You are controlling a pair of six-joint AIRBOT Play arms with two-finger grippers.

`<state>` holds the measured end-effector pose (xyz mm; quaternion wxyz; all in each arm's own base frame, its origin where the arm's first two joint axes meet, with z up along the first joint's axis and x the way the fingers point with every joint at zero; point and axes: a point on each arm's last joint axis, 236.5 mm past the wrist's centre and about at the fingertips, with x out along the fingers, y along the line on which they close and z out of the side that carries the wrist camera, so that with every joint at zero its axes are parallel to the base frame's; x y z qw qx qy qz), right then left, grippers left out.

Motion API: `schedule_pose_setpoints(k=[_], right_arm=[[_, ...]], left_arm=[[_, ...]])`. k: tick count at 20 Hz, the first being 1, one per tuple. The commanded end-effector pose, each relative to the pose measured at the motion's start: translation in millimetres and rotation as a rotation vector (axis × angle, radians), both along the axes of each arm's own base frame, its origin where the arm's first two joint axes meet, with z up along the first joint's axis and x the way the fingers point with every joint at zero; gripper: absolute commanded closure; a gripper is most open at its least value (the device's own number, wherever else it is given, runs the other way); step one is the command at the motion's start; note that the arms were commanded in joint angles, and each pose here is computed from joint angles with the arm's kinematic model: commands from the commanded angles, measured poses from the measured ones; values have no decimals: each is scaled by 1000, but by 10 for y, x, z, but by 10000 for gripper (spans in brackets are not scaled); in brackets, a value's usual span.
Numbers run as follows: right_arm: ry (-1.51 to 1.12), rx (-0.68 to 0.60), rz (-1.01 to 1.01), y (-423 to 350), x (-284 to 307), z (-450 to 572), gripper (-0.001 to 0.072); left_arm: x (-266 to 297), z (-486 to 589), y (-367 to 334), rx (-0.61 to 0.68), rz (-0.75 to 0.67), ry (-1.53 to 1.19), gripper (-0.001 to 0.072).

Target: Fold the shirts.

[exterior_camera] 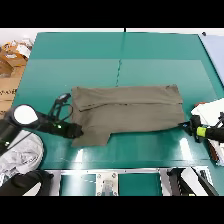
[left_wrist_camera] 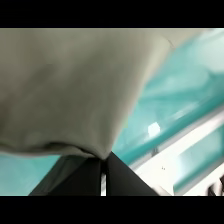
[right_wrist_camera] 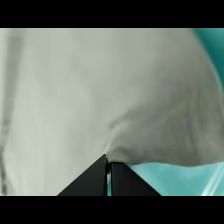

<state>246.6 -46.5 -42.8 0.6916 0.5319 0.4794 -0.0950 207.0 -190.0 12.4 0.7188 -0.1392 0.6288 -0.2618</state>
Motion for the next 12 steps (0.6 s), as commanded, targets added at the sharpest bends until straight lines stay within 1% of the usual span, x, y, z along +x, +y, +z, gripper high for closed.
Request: schedule_pose_setpoints(k=[1, 3, 5, 8, 12], right_arm=[[-83, -53, 50, -26, 184, 493, 699], [-135, -100, 94, -26, 425, 668, 699], [-195, -131, 116, -27, 784, 825, 699], [-210, -133, 183, 70, 1290, 788, 699], [-164, -114, 203, 63, 1857, 398, 698]], left_arm=[[506, 348, 229, 40, 83, -166, 682], [797, 547, 372, 32, 142, -266, 682], [1066, 662, 384, 32, 147, -329, 682], [1517, 497, 280, 35, 122, -295, 681], [2082, 48, 153, 48, 91, -211, 680]])
